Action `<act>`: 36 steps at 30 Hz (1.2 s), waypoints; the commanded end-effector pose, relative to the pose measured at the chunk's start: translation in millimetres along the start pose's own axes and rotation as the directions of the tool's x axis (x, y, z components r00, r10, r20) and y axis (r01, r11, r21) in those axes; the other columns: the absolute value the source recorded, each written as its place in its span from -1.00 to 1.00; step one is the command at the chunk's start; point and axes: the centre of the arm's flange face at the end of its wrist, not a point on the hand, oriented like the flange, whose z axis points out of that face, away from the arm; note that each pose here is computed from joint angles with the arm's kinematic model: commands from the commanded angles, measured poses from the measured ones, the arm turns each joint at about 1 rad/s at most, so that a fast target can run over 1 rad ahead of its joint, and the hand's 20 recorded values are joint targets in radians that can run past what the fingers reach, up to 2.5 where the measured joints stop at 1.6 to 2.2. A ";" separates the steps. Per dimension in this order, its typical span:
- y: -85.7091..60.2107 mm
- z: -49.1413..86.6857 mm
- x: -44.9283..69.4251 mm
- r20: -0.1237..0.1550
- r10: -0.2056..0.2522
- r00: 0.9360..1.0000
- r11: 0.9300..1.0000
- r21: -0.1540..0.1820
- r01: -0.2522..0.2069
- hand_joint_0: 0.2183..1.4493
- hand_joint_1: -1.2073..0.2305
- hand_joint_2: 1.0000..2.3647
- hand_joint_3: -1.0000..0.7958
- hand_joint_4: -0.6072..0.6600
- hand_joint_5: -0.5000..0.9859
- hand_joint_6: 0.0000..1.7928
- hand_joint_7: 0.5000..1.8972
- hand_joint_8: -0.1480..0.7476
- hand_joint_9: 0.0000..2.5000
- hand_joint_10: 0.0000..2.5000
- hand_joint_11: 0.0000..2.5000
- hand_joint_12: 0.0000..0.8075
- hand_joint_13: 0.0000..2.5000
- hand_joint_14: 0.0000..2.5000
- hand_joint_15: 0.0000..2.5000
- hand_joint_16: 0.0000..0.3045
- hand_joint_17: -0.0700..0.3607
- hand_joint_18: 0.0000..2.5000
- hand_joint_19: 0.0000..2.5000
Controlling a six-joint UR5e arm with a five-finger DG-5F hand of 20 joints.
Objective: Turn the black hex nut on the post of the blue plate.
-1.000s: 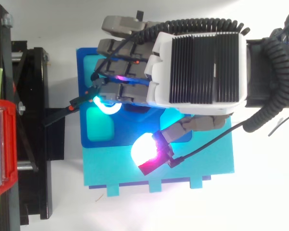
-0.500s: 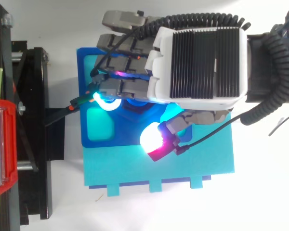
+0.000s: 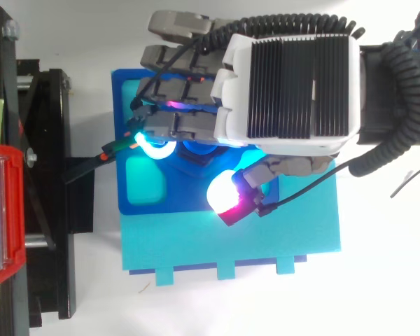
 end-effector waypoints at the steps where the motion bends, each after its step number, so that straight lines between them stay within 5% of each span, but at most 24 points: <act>1: 0.0 0.0 0.0 0.000 0.000 1.000 1.000 0.000 0.000 -0.48 -0.37 -0.99 -0.40 0.15 -0.63 -0.44 -0.34 -0.21 -0.67 -1.00 -0.98 -0.20 -0.71 -1.00 -0.99 -0.72 -0.23 -0.90 -1.00; 36: -1.8 1.9 5.8 0.013 0.001 1.000 1.000 0.000 -0.001 -0.38 -0.48 -0.99 -0.40 0.09 -0.66 -0.44 -0.31 -0.24 -0.71 -1.00 -0.94 -0.21 -0.70 -1.00 -0.99 -0.74 -0.26 -0.88 -1.00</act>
